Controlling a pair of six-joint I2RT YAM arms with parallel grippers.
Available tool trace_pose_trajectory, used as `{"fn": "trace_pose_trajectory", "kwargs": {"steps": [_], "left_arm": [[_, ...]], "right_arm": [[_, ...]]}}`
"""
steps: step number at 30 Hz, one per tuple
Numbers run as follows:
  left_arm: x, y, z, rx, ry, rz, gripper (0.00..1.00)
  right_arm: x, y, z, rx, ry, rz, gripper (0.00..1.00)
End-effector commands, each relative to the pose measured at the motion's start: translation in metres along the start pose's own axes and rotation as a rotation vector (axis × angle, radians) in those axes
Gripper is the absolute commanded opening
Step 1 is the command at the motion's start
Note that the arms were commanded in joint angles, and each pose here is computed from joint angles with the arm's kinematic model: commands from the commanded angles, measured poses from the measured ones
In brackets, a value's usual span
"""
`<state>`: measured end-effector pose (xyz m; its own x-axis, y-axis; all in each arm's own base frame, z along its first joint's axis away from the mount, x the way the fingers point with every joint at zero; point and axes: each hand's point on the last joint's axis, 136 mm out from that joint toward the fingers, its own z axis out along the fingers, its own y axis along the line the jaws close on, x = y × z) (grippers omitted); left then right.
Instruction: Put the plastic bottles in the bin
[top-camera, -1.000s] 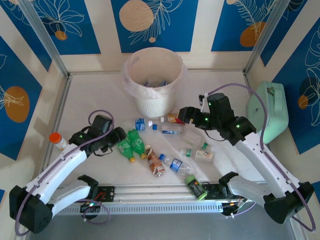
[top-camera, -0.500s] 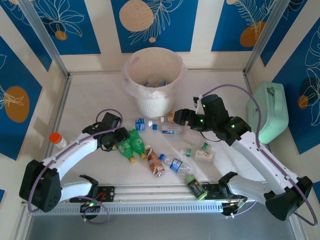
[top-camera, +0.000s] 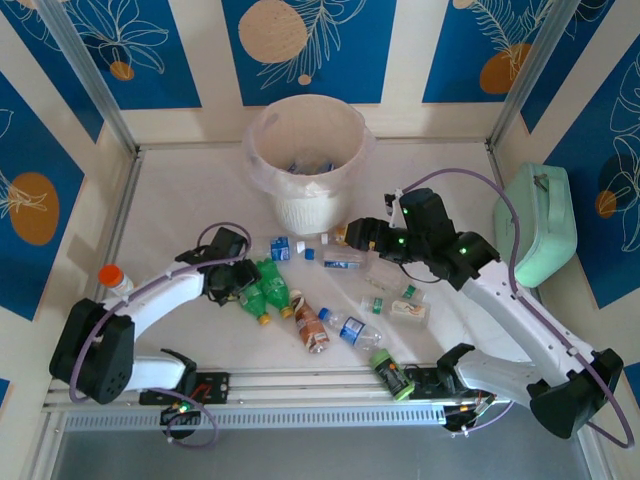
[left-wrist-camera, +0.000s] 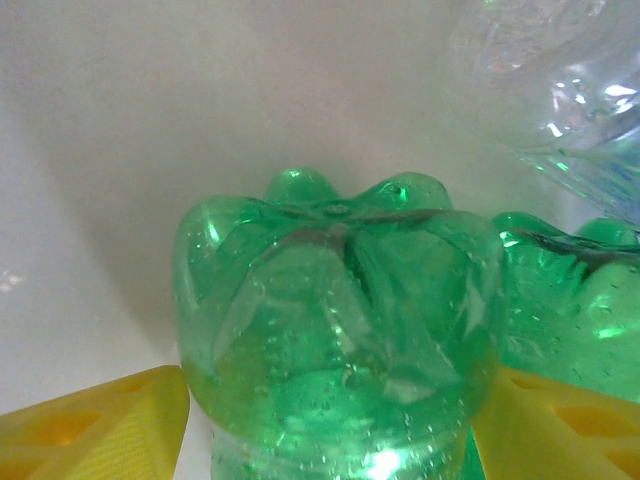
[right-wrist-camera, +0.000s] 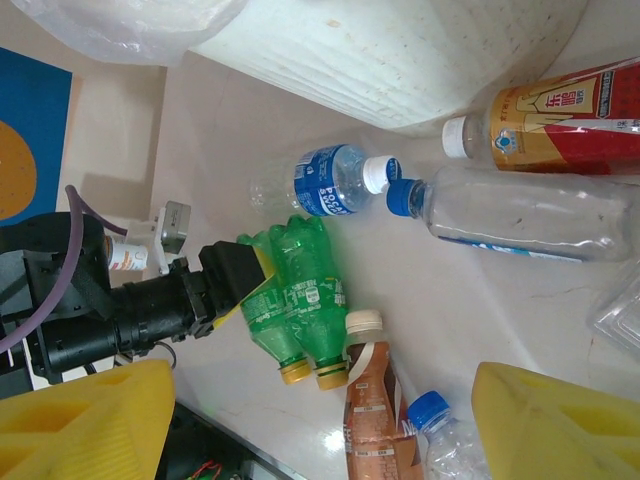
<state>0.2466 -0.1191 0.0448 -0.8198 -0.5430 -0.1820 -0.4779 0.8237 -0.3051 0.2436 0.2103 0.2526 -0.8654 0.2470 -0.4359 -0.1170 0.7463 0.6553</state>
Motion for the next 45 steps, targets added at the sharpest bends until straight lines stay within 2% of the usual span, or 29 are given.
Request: {"fn": "trace_pose_trajectory", "kwargs": {"steps": [1,9,32,40,45], "left_arm": [[-0.001,0.006,0.005,-0.011,0.001,-0.032,0.72],[0.002,0.009,0.011,-0.017,0.01,-0.039,0.69],[-0.005,0.01,-0.013,-0.001,-0.041,-0.024,0.59],[-0.013,-0.002,-0.047,0.056,-0.082,-0.016,0.58],[-0.025,-0.032,-0.091,0.192,-0.136,0.021,0.58]], "right_arm": [[-0.006,0.01,-0.006,-0.015,-0.017,-0.005,0.79],[-0.006,0.01,-0.006,-0.011,-0.017,-0.008,0.79],[-0.004,0.009,-0.007,-0.014,-0.017,-0.011,0.79],[-0.002,0.011,-0.006,-0.028,-0.012,-0.016,0.79],[-0.002,0.02,-0.005,-0.051,-0.003,-0.039,0.78]]}}
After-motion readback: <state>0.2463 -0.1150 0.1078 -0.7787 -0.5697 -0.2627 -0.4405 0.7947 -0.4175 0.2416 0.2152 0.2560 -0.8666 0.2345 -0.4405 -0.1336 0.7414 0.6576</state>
